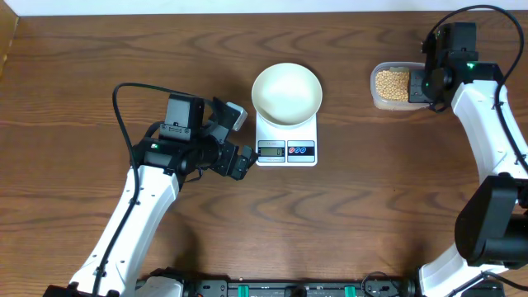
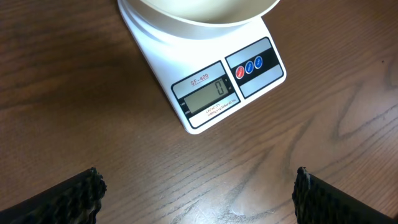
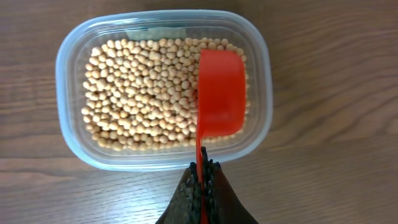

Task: Scoop item into bowl and weigh 50g on scale
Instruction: 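Scoop soybeans with the red scoop using the right gripper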

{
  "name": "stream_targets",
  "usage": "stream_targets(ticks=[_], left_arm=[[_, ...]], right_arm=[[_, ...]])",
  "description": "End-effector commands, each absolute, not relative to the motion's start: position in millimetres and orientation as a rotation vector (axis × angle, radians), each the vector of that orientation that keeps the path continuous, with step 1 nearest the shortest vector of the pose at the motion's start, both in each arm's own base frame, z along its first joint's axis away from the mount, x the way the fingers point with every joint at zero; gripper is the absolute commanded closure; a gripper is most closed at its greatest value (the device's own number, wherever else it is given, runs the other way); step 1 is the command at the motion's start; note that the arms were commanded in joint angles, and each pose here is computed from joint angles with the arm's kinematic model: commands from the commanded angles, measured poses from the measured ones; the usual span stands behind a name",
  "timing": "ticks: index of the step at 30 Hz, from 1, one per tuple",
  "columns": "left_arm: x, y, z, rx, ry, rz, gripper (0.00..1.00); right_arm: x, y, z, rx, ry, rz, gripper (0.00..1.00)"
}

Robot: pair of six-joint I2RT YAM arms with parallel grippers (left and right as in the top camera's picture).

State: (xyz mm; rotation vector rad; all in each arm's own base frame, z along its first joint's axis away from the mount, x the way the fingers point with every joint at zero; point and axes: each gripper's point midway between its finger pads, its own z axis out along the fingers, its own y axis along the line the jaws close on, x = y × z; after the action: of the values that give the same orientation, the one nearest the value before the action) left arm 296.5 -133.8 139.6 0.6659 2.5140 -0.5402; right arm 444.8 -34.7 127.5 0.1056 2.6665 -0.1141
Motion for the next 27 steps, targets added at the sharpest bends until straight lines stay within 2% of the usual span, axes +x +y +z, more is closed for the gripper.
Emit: stream_targets(ticks=[1, 15, 27], left_arm=[[300.7, -134.8, 149.1, 0.675, 2.483, -0.53, 0.02], [300.7, -134.8, 149.0, 0.675, 2.483, -0.53, 0.02], [300.7, -134.8, 149.1, 0.675, 2.483, -0.53, 0.02]], right_arm=[[449.4, -22.3, 122.6, 0.174, 2.672, 0.006, 0.99], [444.1, -24.1, 122.6, 0.421, 2.654, 0.363, 0.99], [438.6, -16.3, 87.8, 0.564, 2.715, 0.555, 0.99]])
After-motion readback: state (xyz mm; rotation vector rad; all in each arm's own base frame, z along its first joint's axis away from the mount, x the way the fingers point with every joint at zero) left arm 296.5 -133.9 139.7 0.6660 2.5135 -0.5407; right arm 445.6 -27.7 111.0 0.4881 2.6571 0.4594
